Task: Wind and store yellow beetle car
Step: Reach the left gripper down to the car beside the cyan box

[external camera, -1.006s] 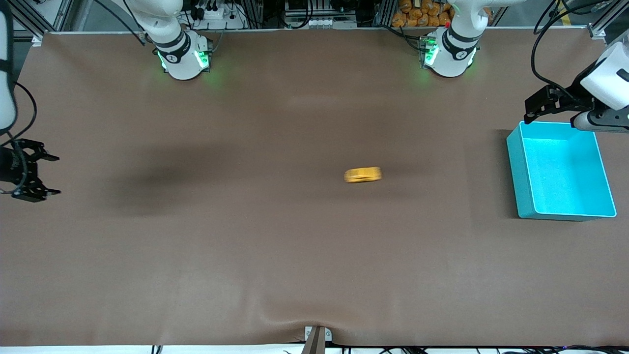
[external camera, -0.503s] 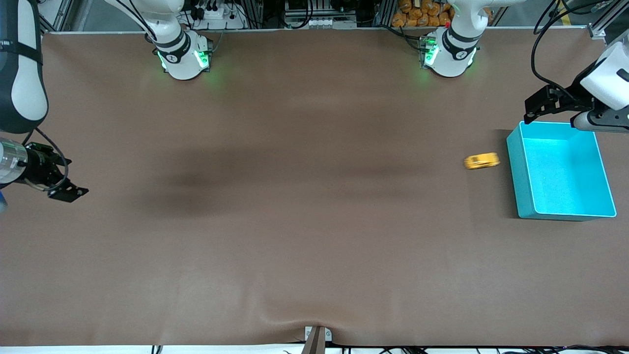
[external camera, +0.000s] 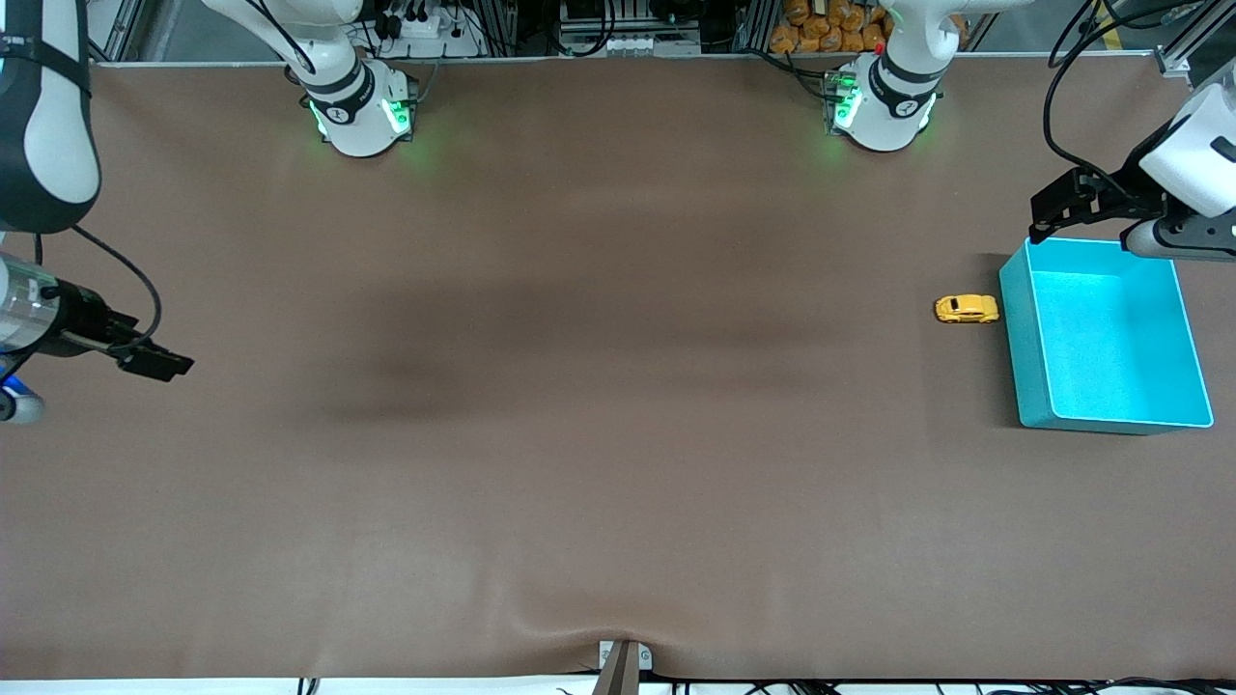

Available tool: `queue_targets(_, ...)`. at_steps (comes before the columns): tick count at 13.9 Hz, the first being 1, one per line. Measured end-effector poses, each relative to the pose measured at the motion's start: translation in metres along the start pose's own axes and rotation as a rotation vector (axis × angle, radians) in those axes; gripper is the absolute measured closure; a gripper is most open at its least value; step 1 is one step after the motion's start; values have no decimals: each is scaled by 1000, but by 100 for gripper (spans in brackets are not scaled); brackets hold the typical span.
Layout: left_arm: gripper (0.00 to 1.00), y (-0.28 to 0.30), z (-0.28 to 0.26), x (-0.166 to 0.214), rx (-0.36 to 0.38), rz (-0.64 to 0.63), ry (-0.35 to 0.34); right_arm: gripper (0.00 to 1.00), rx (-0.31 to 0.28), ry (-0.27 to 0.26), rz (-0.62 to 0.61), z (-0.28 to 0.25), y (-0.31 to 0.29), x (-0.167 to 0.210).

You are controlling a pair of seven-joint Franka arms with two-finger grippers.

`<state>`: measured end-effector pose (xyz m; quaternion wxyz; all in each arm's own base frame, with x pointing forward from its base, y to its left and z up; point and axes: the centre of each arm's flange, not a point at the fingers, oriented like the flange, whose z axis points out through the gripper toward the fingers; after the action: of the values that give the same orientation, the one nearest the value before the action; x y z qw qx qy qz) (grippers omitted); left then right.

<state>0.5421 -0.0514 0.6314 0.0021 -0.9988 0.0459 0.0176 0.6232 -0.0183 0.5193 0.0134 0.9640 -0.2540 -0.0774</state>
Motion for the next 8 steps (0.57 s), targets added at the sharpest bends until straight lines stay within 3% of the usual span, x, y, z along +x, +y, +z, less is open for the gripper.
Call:
queue_targets(2, 0, -2, 10, 5, -2, -4, -19, 0, -5, -11, -122, -2, -4, -5)
queue_targets(5, 0, -20, 36, 13, -7, -43, -85, 0, 23, -10, -427, -9, -5, -8)
queue_targets(8, 0, -27, 81, 24, -1, -210, -188, 0, 88, 10, -552, -31, 9, -15)
